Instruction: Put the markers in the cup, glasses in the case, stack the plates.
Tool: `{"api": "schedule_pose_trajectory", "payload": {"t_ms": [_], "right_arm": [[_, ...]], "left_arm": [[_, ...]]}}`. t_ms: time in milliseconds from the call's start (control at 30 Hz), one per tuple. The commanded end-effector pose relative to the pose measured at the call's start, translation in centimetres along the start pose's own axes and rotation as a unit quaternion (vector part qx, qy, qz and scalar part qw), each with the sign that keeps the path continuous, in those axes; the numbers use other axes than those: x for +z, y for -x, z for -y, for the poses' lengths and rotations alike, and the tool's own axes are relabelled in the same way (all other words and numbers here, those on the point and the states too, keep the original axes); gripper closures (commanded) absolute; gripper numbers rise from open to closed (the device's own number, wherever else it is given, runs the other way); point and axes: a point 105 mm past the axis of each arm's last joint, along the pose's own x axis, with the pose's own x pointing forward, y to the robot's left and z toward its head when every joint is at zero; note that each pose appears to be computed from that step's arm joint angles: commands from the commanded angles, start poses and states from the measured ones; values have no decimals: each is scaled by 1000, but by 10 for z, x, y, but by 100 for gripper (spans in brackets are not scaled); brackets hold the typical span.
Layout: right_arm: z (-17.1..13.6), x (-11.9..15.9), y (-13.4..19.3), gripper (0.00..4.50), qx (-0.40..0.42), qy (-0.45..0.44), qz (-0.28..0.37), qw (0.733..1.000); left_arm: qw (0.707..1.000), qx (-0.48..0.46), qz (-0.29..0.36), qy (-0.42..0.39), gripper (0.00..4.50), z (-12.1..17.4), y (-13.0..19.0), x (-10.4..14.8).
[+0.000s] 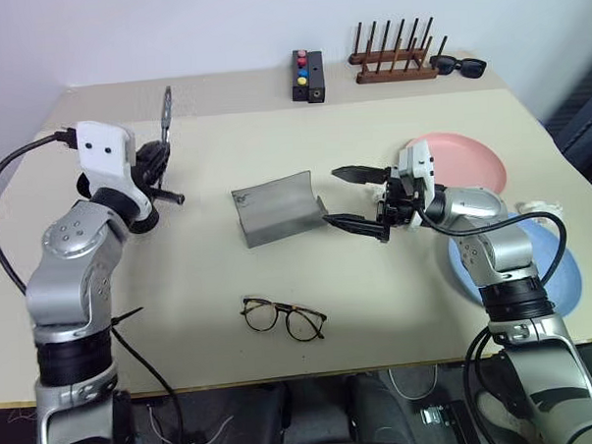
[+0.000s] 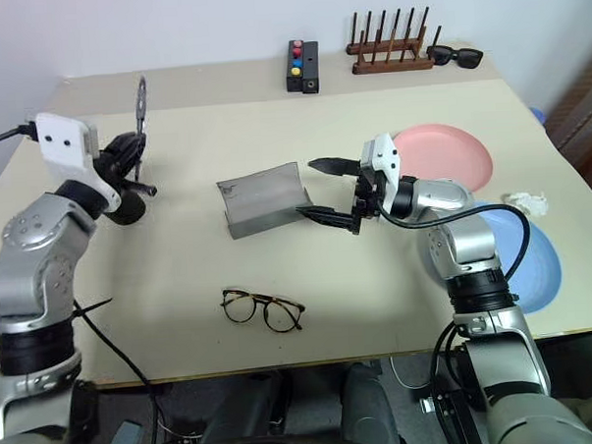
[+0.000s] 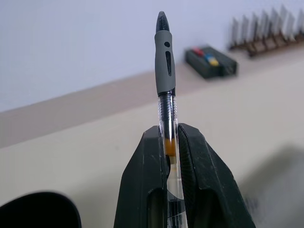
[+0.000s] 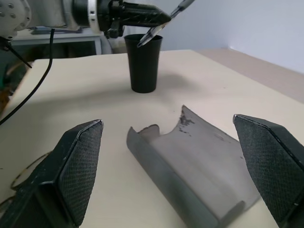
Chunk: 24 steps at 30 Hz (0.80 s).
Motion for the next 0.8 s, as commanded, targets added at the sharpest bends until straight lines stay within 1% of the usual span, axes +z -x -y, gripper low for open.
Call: {"api": "schedule_pose_trajectory", "payload": {"t_ms": [33, 133, 233, 333, 467, 600, 733, 800], "right_arm": [[3, 12, -1, 0, 6, 22, 15, 1000], [4, 12, 0, 0, 17, 24, 13, 999], [5, 16, 2, 0, 29, 12, 21, 999], [3, 20, 4, 0, 41, 5, 30, 999], [1, 30, 7, 0, 58, 5, 55, 997], [2, 38, 6, 0, 69, 4, 69, 995], [3, 41, 5, 0, 75, 5, 74, 994], [4, 43, 3, 0, 77, 4, 80, 994]], "left_arm": [[995, 49, 85, 7, 444, -16, 1, 33], [990, 79, 119, 17, 444, -27, 4, 45], [982, 107, 152, -8, 444, -42, 13, 58], [978, 115, 172, -17, 444, -51, 21, 64], [976, 120, 180, -20, 444, -61, 28, 65], [973, 132, 184, -46, 444, -66, 33, 64], [970, 142, 178, -84, 444, -66, 34, 57], [968, 155, 170, -95, 444, -68, 34, 48]]}}
